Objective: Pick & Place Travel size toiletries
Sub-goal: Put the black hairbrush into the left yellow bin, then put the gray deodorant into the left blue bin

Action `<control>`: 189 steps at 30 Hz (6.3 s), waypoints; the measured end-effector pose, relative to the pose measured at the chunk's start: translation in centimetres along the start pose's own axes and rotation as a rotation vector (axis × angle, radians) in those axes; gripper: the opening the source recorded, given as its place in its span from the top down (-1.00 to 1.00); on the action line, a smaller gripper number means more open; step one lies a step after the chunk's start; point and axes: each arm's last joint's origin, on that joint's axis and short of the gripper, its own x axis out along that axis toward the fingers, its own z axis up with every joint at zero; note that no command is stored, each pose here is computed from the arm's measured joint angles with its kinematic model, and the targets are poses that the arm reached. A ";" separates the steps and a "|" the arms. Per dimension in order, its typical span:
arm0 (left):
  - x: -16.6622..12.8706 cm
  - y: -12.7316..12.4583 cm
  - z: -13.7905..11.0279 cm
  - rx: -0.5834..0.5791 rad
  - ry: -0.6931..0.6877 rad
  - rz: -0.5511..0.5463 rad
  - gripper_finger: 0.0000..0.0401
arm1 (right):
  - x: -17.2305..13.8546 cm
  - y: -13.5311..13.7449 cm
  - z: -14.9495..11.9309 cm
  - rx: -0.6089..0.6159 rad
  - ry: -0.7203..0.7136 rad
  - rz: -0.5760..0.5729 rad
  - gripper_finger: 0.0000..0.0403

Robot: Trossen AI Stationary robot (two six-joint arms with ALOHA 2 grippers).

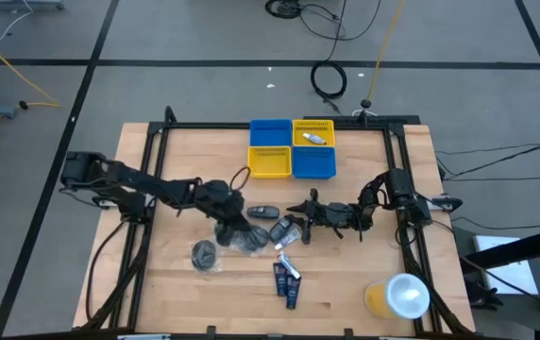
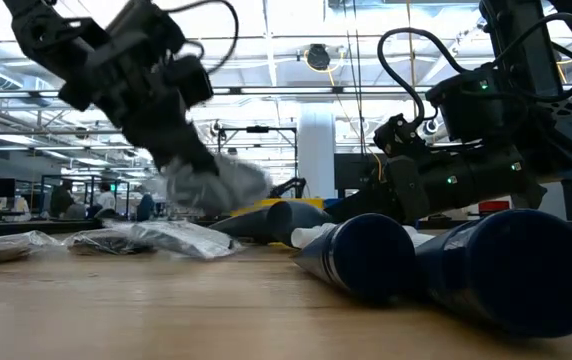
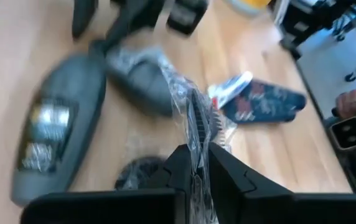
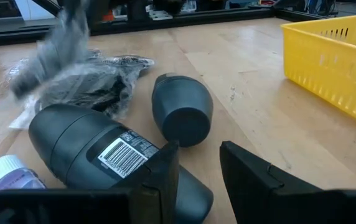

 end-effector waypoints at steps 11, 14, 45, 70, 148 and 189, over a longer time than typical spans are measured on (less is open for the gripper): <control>-3.6 3.8 4.1 0.268 -0.254 0.523 0.96 | 0.0 0.0 0.0 -0.001 0.003 -0.002 0.46; -4.2 5.8 5.6 0.303 -0.259 0.616 0.92 | 0.0 0.0 0.0 -0.001 0.003 -0.004 0.46; -3.0 14.6 9.5 0.030 -0.037 0.651 0.34 | 0.0 -0.1 -0.2 0.003 0.017 -0.007 0.46; -0.1 10.7 9.1 0.255 0.074 0.568 0.97 | 0.0 -0.1 -0.2 0.003 0.018 -0.006 0.46; 1.6 5.5 11.3 0.461 -0.227 0.194 0.08 | 0.0 0.0 -0.3 -0.001 0.031 0.000 0.46; 11.5 6.3 2.2 0.030 -0.112 0.838 -0.36 | -4.4 -0.1 -0.3 -0.067 0.057 -0.261 0.46</control>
